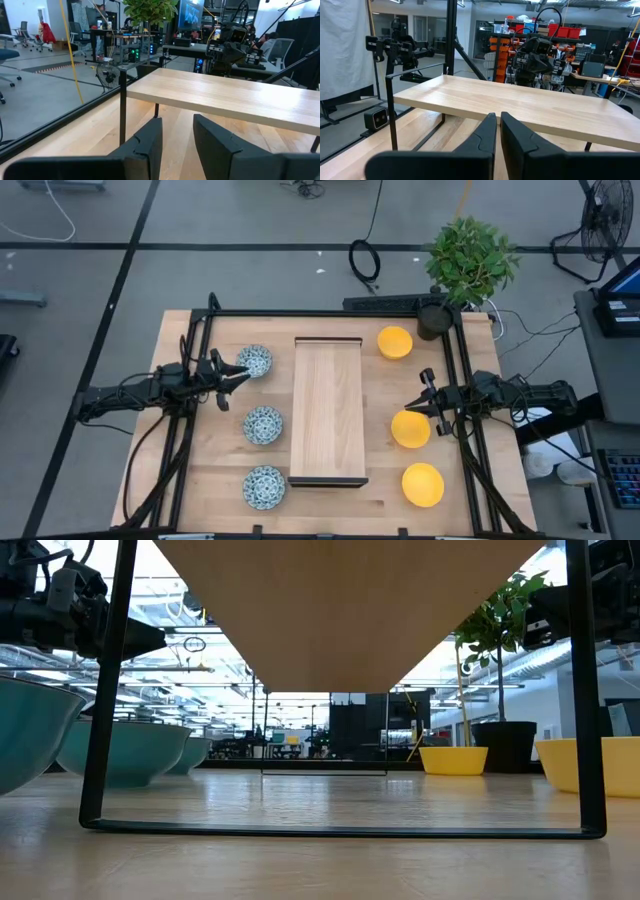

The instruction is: Pick & Place Mini bowls

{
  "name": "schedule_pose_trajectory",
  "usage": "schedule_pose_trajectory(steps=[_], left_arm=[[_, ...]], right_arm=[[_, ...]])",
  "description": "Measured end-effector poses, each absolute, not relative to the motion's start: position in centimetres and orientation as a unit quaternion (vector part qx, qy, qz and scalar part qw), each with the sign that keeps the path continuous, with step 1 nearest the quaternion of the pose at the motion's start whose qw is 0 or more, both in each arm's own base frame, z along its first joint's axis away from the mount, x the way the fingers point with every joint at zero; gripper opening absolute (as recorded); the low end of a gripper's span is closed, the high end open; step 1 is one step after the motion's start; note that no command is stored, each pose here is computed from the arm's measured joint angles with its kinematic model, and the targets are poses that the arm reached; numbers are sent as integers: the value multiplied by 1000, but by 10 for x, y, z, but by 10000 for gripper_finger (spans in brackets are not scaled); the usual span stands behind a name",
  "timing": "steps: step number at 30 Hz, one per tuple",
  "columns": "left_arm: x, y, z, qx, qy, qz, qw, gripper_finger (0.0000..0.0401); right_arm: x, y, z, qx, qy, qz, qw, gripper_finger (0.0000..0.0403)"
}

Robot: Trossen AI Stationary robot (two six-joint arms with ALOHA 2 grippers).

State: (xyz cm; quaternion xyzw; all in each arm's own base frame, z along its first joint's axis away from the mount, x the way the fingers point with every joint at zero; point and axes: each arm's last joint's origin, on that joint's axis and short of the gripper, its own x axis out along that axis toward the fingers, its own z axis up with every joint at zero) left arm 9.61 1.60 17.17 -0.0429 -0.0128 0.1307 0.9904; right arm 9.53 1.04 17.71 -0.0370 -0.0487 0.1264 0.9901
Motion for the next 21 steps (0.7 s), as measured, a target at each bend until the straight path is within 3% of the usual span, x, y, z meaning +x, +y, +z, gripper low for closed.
schedule_pose_trajectory(steps=[21], left_arm=[[96, 16, 172, -43, -13, 131, 990, 113]], right_arm=[[95, 10, 177, -37, -49, 127, 990, 15]])
